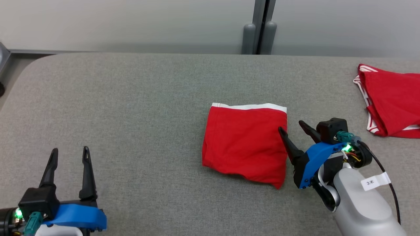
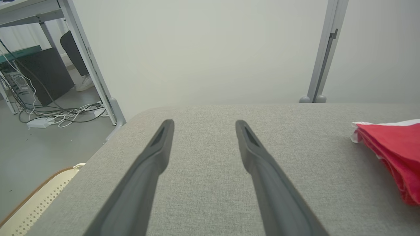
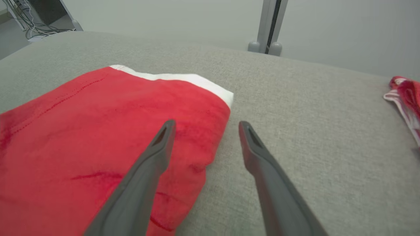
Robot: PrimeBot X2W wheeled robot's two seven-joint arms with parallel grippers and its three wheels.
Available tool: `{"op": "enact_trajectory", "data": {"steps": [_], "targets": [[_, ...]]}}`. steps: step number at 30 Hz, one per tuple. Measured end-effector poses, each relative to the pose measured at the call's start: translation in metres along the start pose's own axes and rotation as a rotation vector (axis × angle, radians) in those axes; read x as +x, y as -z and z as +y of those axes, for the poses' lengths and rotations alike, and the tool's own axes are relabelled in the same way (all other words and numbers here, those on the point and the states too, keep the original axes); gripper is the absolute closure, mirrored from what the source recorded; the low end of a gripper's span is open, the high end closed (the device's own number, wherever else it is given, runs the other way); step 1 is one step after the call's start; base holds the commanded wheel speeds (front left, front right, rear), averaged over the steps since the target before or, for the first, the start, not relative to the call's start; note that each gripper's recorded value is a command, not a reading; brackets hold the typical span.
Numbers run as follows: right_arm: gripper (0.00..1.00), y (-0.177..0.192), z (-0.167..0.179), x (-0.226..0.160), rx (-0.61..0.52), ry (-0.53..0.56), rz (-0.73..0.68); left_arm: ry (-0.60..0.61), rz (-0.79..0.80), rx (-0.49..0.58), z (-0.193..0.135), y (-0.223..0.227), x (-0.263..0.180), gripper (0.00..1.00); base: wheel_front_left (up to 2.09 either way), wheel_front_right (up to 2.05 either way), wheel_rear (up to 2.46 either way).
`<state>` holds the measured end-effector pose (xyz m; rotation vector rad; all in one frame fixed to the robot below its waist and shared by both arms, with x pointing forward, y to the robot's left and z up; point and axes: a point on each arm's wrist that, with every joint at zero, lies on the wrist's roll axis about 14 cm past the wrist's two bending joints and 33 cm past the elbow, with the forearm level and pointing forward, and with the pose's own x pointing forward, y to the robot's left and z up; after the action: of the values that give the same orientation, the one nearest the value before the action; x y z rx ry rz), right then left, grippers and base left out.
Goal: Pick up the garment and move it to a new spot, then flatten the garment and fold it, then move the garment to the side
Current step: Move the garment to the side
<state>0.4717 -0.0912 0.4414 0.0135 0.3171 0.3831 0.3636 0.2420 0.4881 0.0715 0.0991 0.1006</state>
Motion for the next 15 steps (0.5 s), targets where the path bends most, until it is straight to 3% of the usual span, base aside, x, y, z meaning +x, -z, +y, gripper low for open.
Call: {"op": "enact_trajectory", "data": {"steps": [8, 12, 13, 14, 15], "targets": [[0.00, 0.063, 0.018, 0.013, 0.055, -0.039, 0.155, -0.005, 0.012, -0.002, -0.004, 0.009, 0.013, 0.00, 0.00, 0.00, 0.00], [0.00, 0.077, 0.029, 0.011, 0.065, -0.063, 0.191, -0.004, 0.008, -0.002, -0.005, 0.009, 0.016, 0.00, 0.00, 0.00, 0.00], [0.21, 0.080, 0.032, 0.011, 0.074, -0.067, 0.198, -0.003, 0.009, -0.003, -0.005, 0.010, 0.017, 0.00, 0.00, 0.00, 0.00], [0.90, 0.081, 0.034, 0.011, 0.076, -0.071, 0.202, -0.002, 0.012, -0.004, -0.005, 0.011, 0.017, 0.00, 0.00, 0.00, 0.00], [1.00, 0.080, 0.035, 0.012, 0.080, -0.075, 0.198, -0.003, 0.012, -0.004, -0.006, 0.012, 0.017, 0.00, 0.00, 0.00, 0.00]]}}
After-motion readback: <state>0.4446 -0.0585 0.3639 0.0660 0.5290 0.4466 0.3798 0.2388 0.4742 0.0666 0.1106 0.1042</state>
